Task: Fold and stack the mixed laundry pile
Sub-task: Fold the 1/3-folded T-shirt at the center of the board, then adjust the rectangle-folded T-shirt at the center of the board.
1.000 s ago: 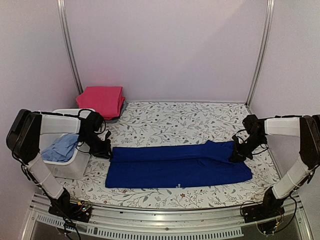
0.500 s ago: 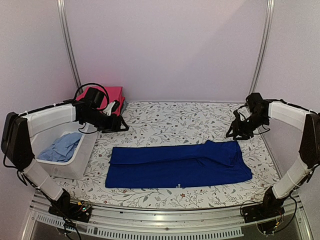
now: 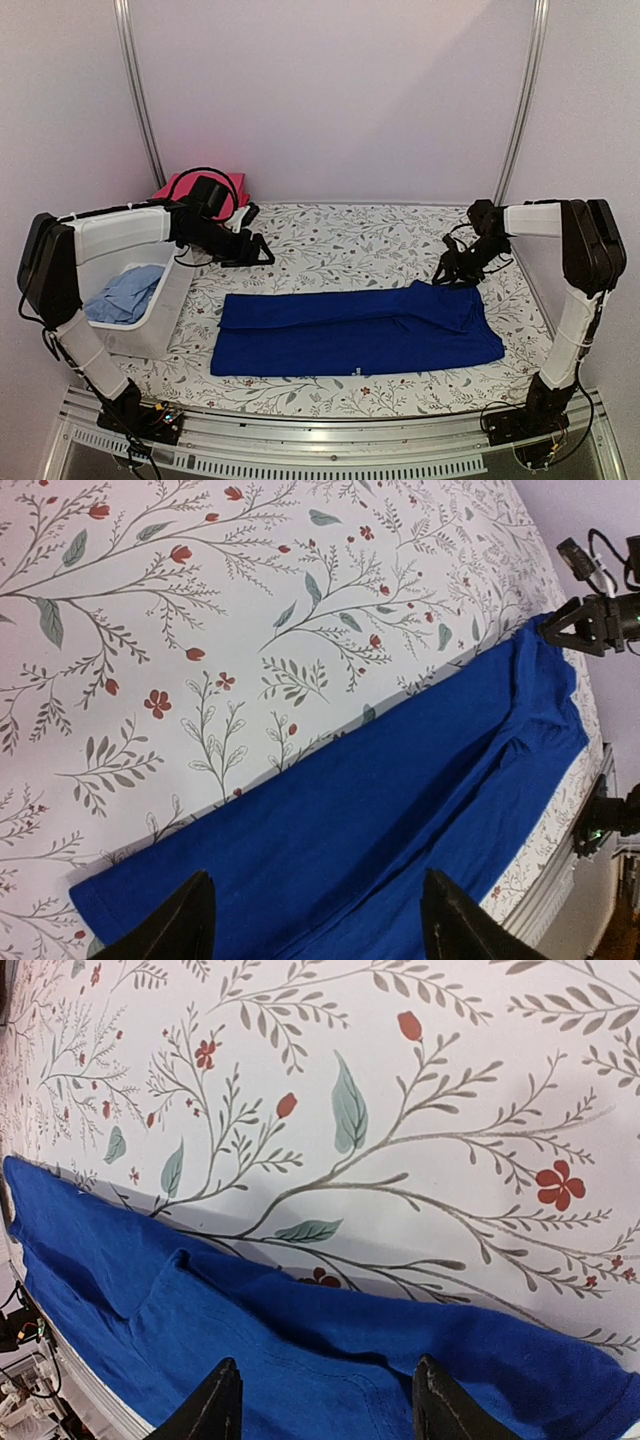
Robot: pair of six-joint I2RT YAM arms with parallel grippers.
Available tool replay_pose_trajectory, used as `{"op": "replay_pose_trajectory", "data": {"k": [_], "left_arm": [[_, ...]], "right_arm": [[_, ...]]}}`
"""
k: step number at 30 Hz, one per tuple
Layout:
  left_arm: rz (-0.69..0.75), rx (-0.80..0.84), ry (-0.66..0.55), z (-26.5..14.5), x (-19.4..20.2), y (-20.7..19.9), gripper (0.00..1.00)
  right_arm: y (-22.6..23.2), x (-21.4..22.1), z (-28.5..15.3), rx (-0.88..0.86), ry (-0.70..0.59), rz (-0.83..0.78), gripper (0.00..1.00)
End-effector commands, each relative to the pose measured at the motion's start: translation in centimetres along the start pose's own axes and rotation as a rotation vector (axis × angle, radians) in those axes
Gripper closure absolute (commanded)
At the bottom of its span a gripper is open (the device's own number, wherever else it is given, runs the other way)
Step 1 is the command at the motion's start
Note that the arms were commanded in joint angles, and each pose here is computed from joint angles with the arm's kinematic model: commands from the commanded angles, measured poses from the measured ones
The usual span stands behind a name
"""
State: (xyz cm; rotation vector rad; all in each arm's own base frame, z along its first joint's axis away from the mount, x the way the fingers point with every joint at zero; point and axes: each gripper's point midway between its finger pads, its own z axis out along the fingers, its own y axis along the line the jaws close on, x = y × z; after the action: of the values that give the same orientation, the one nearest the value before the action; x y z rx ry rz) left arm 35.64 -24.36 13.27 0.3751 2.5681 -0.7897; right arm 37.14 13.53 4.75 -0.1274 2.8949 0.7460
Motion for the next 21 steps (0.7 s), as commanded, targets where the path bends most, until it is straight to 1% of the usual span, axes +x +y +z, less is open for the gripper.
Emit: {"op": "replay_pose_trajectory", "data": {"k": [1,3,6,12,15,21], "left_arm": [[0.01,0.003,-0.031,-0.2,-1.0,-0.4,0.3],[0.008,0.001,-0.03,-0.2,-1.0,-0.4,0.3],[0.008,-0.005,-0.031,-0.1,-1.0,-0.3,0.3],[0.008,-0.007,-0.026,0.2,-1.0,-0.1,0.3],[0.011,-0.008,-0.028,0.2,-1.2,-0.1,0.3],[0.012,-0.005,-0.027,0.3,-1.2,-0.2,0.3]], "right_arm": [[-1.4,0.0,1.1,0.062,0.028,-0.03,0.42],[-1.8,0.4,1.9,0.075,0.054,-0.026,0.42],[-1.2,0.8,2.2,0.051,0.07,-0.031,0.45],[-0.2,1.5,2.0,0.018,0.093,-0.032,0.55],[0.2,1.8,1.3,0.011,0.101,-0.024,0.56],[0.0,3.0,-0.3,0.059,0.106,-0.001,0.57]]}}
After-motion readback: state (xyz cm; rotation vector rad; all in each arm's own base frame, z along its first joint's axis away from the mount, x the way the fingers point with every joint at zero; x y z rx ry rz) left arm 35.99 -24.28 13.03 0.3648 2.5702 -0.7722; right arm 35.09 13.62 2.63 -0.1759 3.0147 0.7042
